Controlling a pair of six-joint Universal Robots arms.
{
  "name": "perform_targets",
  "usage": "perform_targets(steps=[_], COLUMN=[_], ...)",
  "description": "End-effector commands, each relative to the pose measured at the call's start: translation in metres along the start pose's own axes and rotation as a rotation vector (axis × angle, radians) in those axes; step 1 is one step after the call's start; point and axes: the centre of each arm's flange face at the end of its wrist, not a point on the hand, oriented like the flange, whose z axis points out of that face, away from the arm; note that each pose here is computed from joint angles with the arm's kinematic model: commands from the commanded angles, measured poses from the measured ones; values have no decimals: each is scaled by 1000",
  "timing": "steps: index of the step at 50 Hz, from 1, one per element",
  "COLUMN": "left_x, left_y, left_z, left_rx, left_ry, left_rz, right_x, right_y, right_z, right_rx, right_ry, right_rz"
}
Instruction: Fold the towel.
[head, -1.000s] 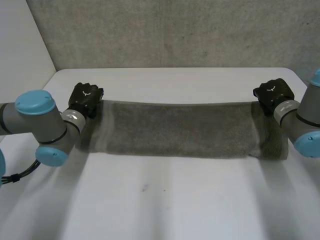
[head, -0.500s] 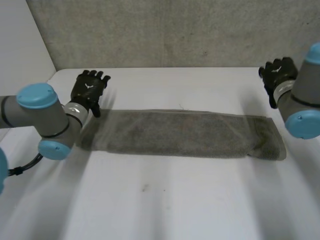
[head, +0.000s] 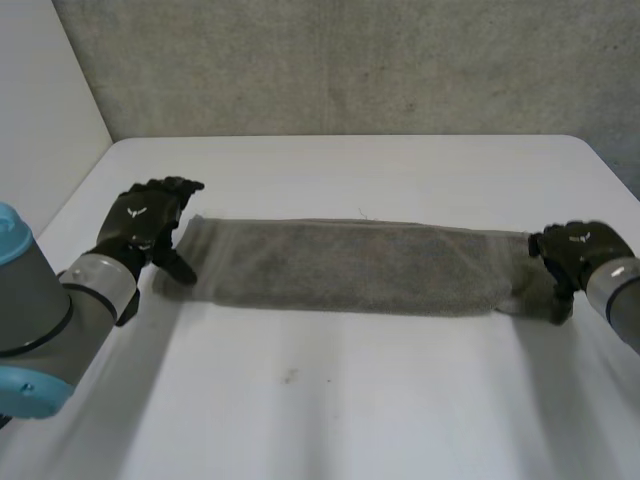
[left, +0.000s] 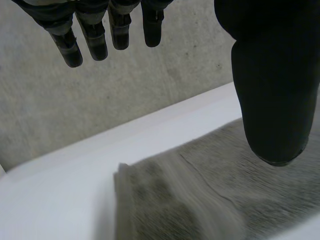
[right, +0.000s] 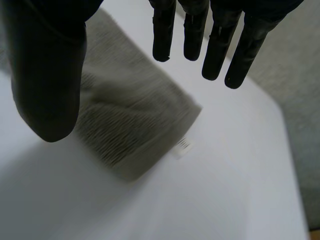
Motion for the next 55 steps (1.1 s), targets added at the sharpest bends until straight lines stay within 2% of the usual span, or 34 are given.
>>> perform_targets(steps=[1, 8, 28, 31, 33, 36, 38, 42, 44, 46, 47, 49, 52, 54, 55], left_x=[4, 3, 2, 3, 3, 3, 3, 2, 2, 2, 2, 3, 3, 2, 3], left_y=[12, 16, 19, 21, 21, 21, 21, 18, 17, 17, 17, 18, 18, 18, 18], left_z=[-9, -12, -14, -15, -15, -15, -15, -16, -16, -16, -16, -16, -16, -16, -16], left_rx=[-39, -50, -59, -65, -65, -64, -64, -55, -53, -53, -53, -55, -55, -56, -55], left_ry=[5, 1, -6, -6, -6, -6, -8, -10, -10, -10, -8, -8, -8, -10, -8], left_rz=[-31, -38, -41, -42, -42, -42, -42, -41, -41, -42, -42, -42, -42, -43, -42], right_x=[2, 8, 31, 44, 72, 90, 122, 128, 125, 99, 98, 49, 21, -37, -37], right_y=[21, 35, 50, 48, 58, 63, 66, 59, 49, 6, 6, -38, -57, -86, -86], right_z=[8, 31, 55, 60, 64, 65, 64, 66, 64, 54, 54, 44, 40, 27, 27], right_rx=[11, 86, 60, 61, 9, -24, -85, -77, -45, 88, 88, 247, 313, 429, 430], right_ry=[-52, -17, 55, 98, 201, 271, 381, 404, 405, 371, 370, 272, 216, 96, 96], right_rz=[92, 118, 124, 83, 0, -55, -171, -221, -219, -224, -224, -224, -234, -261, -262])
